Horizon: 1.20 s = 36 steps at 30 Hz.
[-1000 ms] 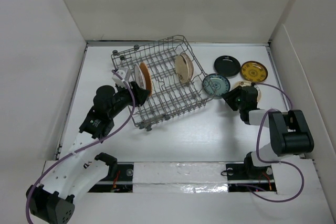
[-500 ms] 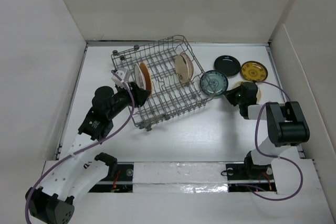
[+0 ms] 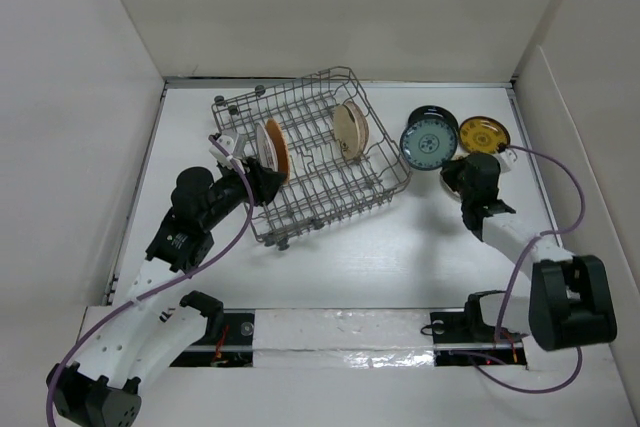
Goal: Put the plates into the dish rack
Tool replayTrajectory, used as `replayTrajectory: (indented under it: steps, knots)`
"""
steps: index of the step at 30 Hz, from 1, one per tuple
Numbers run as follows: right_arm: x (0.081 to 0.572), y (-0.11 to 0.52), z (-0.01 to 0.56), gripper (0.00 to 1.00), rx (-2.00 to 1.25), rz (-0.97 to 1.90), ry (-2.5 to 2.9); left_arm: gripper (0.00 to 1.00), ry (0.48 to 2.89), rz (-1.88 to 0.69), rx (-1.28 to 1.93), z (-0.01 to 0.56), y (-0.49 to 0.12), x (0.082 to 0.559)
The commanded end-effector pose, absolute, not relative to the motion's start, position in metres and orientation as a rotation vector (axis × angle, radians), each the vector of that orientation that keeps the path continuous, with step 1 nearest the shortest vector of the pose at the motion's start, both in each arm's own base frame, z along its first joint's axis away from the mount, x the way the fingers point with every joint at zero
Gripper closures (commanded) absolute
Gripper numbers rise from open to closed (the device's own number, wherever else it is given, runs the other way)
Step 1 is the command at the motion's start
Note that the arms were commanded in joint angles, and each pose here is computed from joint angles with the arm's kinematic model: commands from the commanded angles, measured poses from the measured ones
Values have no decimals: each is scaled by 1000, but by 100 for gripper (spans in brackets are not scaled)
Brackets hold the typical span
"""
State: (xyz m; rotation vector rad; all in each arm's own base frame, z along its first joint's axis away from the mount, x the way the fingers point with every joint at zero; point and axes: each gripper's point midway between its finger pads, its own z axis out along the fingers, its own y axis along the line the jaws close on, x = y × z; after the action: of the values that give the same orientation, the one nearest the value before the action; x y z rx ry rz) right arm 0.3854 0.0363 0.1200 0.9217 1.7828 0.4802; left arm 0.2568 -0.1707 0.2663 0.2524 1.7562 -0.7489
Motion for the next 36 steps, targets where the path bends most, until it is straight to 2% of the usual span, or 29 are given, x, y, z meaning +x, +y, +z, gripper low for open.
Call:
replayTrajectory:
  steps: [1,4,10,13,15,22,26,36]
  knots:
    - [381,18,186,100,872,301,1618,63,1674,-760,274,290,-172,256]
    - [361,-10,220,100,877,70,1528,63,1673,-761,276,292,-172,257]
    - [348,-17,284,100,846,-32,1406,63,1668,-765,277,294,-173,256]
    - [354,13,312,100,731,2,1398,63,1665,-765,277,294,-172,255]
    - [366,55,325,100,600,26,1429,63,1654,-764,275,298,-172,255]
    - [411,179,301,100,259,-84,1607,63,1659,-745,259,297,-168,255]
    - [426,214,290,100,154,-144,1638,63,1652,-731,249,299,-165,255]
    - [453,248,252,100,-46,-427,1688,63,1631,-744,256,306,-165,250]
